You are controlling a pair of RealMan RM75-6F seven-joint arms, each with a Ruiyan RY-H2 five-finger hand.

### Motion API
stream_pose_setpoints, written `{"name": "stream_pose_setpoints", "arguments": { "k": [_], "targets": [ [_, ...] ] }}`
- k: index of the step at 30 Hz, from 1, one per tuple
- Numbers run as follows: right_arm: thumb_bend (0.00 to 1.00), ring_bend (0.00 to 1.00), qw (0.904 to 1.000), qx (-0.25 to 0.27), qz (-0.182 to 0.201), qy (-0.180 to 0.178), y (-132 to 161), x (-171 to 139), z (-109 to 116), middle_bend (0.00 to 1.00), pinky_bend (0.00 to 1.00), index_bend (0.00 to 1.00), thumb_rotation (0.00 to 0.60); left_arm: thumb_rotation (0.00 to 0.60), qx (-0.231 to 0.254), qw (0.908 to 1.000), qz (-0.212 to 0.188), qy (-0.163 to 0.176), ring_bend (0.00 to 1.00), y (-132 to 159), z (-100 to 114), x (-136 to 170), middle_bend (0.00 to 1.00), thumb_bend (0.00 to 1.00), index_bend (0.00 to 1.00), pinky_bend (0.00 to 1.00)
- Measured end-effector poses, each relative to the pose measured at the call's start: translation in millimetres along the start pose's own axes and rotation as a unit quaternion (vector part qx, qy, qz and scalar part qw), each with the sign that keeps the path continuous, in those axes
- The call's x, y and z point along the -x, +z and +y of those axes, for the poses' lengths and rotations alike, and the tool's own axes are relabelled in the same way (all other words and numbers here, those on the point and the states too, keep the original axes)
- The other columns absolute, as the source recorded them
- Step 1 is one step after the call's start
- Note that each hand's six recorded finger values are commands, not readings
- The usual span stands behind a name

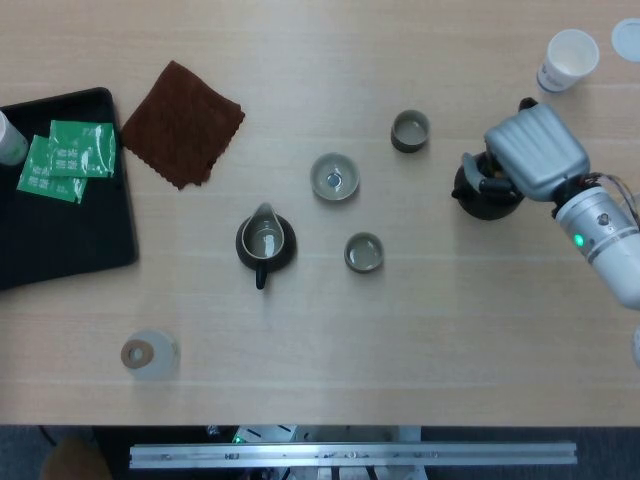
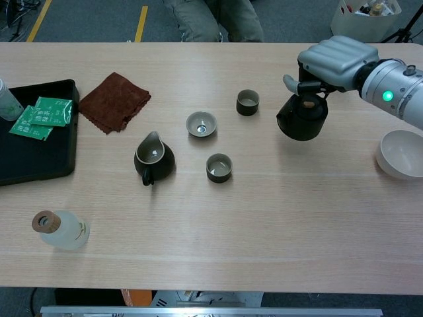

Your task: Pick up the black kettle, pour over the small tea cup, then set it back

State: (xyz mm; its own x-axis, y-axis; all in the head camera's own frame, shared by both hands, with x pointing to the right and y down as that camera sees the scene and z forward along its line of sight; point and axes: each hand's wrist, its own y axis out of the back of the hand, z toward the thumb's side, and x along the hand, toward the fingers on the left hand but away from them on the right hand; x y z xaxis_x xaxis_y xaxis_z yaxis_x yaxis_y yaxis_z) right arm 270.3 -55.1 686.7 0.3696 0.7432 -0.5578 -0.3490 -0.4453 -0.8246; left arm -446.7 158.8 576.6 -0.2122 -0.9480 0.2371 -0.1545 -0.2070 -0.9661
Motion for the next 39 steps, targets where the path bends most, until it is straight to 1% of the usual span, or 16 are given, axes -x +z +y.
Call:
{"name": "stream_pose_setpoints", "arguments": {
  "k": [7,8,12,15,18,22,24,30,32,39],
  "targets": [
    [0.55,0.82,0.9999,-0.003,0.001,-0.016,-0.6,0.3,11.3,0.97,0.34,1.00,0.001,0.600,0.001,1.0000,-0.001,0.001,0.03,0.1,1.1,-0.3,0.10,0.36,0.16,0.05],
    [0.55,0.82,0.9998,-0.003,0.001,-0.018,-0.6,0.4,12.5,0.96,0.34,1.00,0.008,0.600,0.001,1.0000,-0.002,0.001,0.03,0.1,1.2,-0.4,0.10,0.36,0.16,0.05],
    [0.56,0.81,0.9997,-0.006,-0.001,-0.025,-0.6,1.2,16.2,0.95,0.34,0.98,0.074,0.600,0.003,1.0000,-0.003,0.000,0.03,0.3,1.0,-0.6,0.10,0.36,0.16,0.05],
    [0.57,0.80,0.9994,-0.010,-0.004,-0.032,-1.1,2.1,19.4,0.93,0.34,0.95,0.142,0.600,0.004,1.0000,-0.003,0.000,0.03,-0.4,1.1,-0.8,0.10,0.36,0.16,0.05],
    [0.57,0.79,0.9993,-0.010,-0.005,-0.035,-0.8,2.6,21.3,0.92,0.34,0.93,0.188,0.600,0.004,1.0000,-0.003,0.000,0.03,-0.9,1.3,-0.8,0.10,0.36,0.16,0.05],
    [0.57,0.77,0.9990,-0.020,-0.008,-0.040,-0.9,3.1,23.6,0.91,0.34,0.90,0.281,0.600,0.005,1.0000,-0.003,0.000,0.03,-1.6,1.5,-0.7,0.10,0.36,0.16,0.05],
    [0.57,0.77,0.9987,-0.023,-0.013,-0.044,-1.5,4.0,25.9,0.90,0.34,0.88,0.311,0.600,0.005,1.0000,-0.003,0.001,0.03,-1.5,1.8,-0.8,0.10,0.36,0.16,0.05],
    [0.57,0.76,0.9977,-0.032,-0.020,-0.056,-1.3,8.2,29.5,0.89,0.34,0.87,0.399,0.600,0.006,1.0000,-0.006,0.001,0.03,-0.9,1.5,-1.7,0.10,0.36,0.16,0.05],
    [0.56,0.76,0.9977,-0.028,-0.021,-0.058,-0.5,9.7,30.8,0.89,0.34,0.87,0.407,0.600,0.006,1.0000,-0.006,0.001,0.03,-0.8,1.4,-1.9,0.10,0.36,0.16,0.05],
    [0.53,0.75,0.9975,-0.018,-0.030,-0.062,-1.3,20.2,35.3,0.89,0.34,0.87,0.405,0.600,0.005,1.0000,-0.002,0.000,0.03,-1.7,0.9,-1.9,0.10,0.36,0.16,0.05]
  ]
}}
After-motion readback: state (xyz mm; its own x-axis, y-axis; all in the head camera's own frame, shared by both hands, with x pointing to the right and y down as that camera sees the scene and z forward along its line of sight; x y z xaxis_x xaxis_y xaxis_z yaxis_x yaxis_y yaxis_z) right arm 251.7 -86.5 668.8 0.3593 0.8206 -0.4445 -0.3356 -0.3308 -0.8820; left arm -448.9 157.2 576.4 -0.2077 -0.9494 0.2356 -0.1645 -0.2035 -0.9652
